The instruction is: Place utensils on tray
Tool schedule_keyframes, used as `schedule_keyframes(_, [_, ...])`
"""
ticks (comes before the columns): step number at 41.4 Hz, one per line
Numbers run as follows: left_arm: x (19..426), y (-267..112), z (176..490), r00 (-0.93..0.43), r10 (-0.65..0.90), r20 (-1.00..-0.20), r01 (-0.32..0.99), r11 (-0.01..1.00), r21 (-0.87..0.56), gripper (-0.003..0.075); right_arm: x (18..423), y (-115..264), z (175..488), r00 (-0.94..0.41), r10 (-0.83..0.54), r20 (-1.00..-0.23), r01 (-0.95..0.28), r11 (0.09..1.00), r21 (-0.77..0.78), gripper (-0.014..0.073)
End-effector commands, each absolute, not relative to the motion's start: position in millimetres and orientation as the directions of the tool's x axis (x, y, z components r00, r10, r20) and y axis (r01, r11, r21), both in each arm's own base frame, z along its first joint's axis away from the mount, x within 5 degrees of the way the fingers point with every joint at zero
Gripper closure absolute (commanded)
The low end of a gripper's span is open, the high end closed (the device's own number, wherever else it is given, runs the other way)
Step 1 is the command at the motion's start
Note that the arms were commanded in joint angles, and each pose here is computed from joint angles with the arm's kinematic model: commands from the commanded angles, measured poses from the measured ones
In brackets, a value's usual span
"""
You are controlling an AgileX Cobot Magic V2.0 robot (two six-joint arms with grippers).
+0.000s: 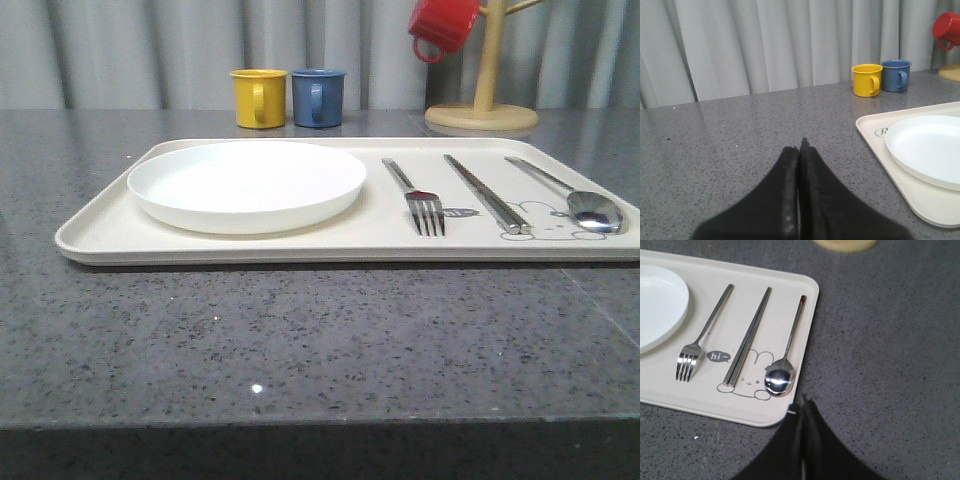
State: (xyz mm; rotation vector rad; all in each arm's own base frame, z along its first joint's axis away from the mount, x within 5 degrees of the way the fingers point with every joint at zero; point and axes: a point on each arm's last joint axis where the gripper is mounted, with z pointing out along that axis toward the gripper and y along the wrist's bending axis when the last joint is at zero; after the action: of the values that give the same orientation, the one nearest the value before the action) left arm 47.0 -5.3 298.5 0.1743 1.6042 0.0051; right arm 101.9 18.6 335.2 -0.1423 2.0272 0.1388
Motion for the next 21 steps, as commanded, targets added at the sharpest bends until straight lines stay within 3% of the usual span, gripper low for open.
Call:
schedule_keyframes(1, [46.0, -5.3, 314.4, 0.066, 0.088, -0.994, 0.099, 0.991, 0.094, 0.0739, 87.8, 14.9, 337.2, -0.248, -0.037, -0.968, -0.166, 0.986, 0.005, 0.0657])
schedule_keyframes(11, [46.0, -5.3, 314.4, 0.066, 0.088, -0.994, 0.099, 0.991, 0.094, 0.0739, 56.7, 9.5, 311.8, -0.095, -0.010, -0.995, -0.169, 0.986, 0.006, 0.0657])
schedule_keyframes(21, [46.0, -5.3, 314.4, 0.066, 0.088, -0.994, 0.099, 0.991, 0.094, 0.0739, 50.8, 8.5, 307.6, -0.069, -0.003, -0.998, -0.170, 0.985, 0.008, 0.0657])
